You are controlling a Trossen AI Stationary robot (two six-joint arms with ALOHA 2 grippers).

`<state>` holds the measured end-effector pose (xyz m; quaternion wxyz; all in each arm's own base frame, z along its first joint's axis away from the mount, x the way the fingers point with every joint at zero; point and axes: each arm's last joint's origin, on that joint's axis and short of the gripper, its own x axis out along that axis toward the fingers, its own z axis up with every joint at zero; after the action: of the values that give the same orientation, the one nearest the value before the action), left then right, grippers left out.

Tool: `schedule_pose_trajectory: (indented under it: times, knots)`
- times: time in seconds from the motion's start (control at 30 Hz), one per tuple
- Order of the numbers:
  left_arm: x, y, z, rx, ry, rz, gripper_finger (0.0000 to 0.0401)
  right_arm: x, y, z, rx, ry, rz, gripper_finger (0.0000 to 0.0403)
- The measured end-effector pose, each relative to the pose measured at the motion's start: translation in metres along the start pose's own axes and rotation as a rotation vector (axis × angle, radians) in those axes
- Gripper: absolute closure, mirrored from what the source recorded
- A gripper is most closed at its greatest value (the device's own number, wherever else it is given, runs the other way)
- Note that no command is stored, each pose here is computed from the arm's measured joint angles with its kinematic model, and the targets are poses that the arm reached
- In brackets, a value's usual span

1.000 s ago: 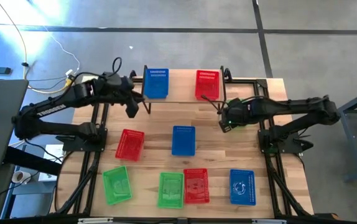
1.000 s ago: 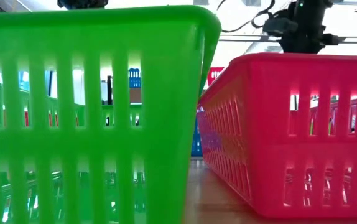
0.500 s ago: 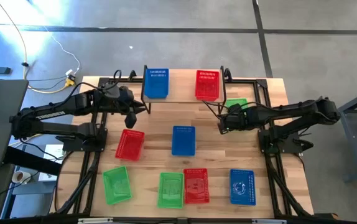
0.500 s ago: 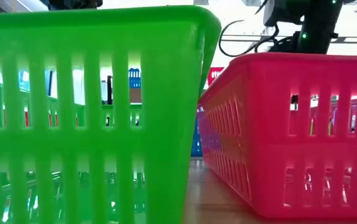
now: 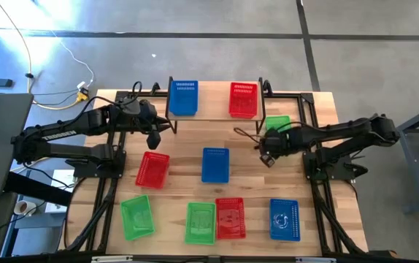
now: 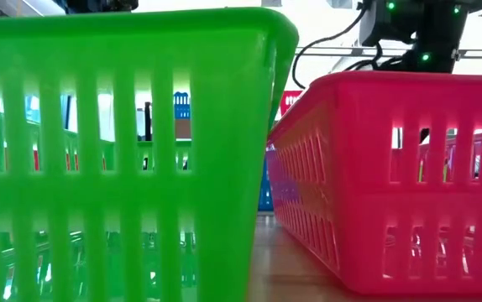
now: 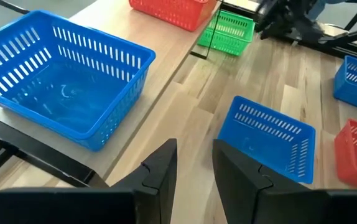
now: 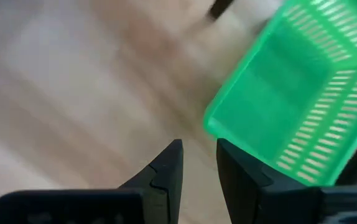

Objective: Stack baskets on shelf by color
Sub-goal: Put the top right green bin on the shelf

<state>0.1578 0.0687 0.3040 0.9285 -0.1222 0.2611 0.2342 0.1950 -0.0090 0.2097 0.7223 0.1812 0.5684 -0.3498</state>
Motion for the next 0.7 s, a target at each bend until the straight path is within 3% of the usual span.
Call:
schedule_pose_trajectory:
  times: [0.37,0.7]
  knots:
    - [0.000,0.000,0.000,-0.018,0.000,0.000,0.0309,-0.003,-0.016,0.010,-0.475,0.131,0.081,0.0316]
    - [0.000,0.000,0.000,-0.002,0.000,0.000,0.0309,0.002,-0.023,0.015,-0.591,0.120,0.087,0.0316]
